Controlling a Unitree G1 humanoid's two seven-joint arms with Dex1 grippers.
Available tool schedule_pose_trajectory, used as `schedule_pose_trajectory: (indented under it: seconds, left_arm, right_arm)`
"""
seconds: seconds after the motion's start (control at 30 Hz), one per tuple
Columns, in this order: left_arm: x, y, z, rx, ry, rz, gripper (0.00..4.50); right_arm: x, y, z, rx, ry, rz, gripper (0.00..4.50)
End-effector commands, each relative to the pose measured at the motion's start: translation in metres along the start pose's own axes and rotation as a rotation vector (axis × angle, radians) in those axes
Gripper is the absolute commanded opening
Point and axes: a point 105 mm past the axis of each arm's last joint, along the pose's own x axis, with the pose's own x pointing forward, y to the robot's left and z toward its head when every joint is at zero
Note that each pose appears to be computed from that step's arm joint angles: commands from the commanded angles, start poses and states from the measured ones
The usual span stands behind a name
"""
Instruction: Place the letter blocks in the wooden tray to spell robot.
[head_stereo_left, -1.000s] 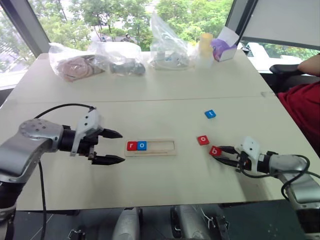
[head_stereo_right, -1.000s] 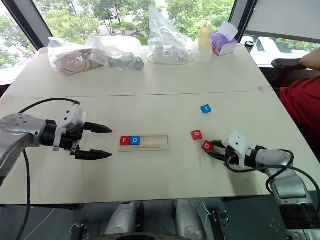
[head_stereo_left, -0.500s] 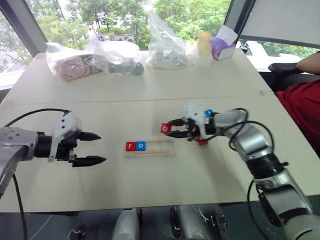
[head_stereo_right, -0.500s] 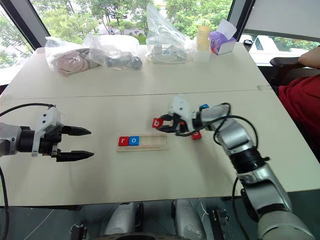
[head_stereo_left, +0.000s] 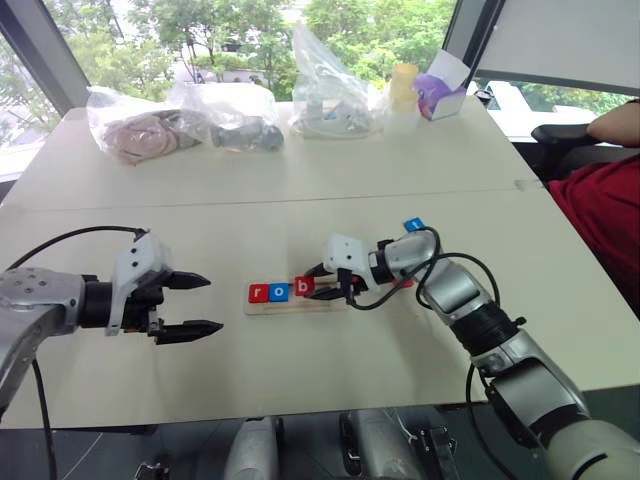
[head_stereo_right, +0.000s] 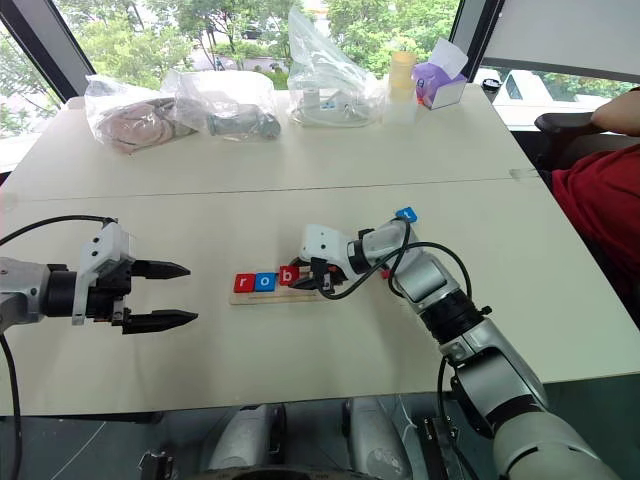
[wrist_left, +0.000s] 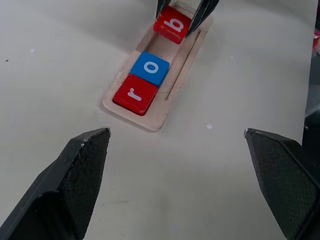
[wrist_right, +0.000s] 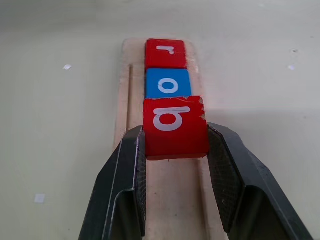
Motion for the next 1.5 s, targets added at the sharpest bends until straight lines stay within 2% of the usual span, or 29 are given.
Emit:
schedule_pose_trajectory:
  seconds: [0.03, 0.53, 0.73, 0.77, 0.93, 1.07, 1.2, 1.3, 1.4, 1.5]
  left_arm:
    - [-0.001, 0.0, 0.007, 0.031, -0.019, 0.012, 4.5]
    - [0.003, 0.003, 0.006, 0.034, -0.026, 0.023, 4.5]
    - [0.003, 0.004, 0.007, 0.035, -0.028, 0.031, 4.5]
    - [0.004, 0.004, 0.007, 0.035, -0.03, 0.032, 4.5]
    - [0.007, 0.002, 0.011, 0.045, -0.047, 0.022, 4.5]
    - [0.013, -0.011, 0.031, 0.056, -0.131, -0.027, 4.5]
    - [0.022, -0.02, 0.043, 0.056, -0.193, -0.058, 4.5]
    - [0.027, -0.004, 0.059, 0.013, -0.31, 0.001, 4.5]
    - [0.034, 0.003, 0.052, 0.03, -0.269, 0.01, 4.5]
    - [0.041, 0.007, 0.055, 0.051, -0.267, -0.005, 4.5]
  right_arm:
    - [0.002, -0.006, 0.013, -0.042, -0.021, -0.013, 1.13]
    - [0.017, -0.004, 0.011, -0.016, -0.025, -0.001, 1.13]
    - [0.017, -0.009, 0.014, -0.023, -0.03, -0.021, 4.16]
    - [0.015, -0.01, 0.015, -0.026, -0.033, -0.028, 4.44]
    - [0.0, -0.021, 0.024, -0.016, -0.074, -0.111, 4.44]
    - [-0.055, -0.044, 0.032, 0.165, -0.185, -0.368, 4.44]
    - [-0.11, -0.053, 0.01, 0.385, -0.222, -0.7, 4.44]
    - [-0.139, -0.042, -0.022, 0.513, -0.172, -0.918, 4.44]
    - [-0.148, -0.027, -0.038, 0.569, -0.124, -0.999, 4.44]
    - [-0.143, -0.01, -0.043, 0.589, -0.089, -1.003, 4.44]
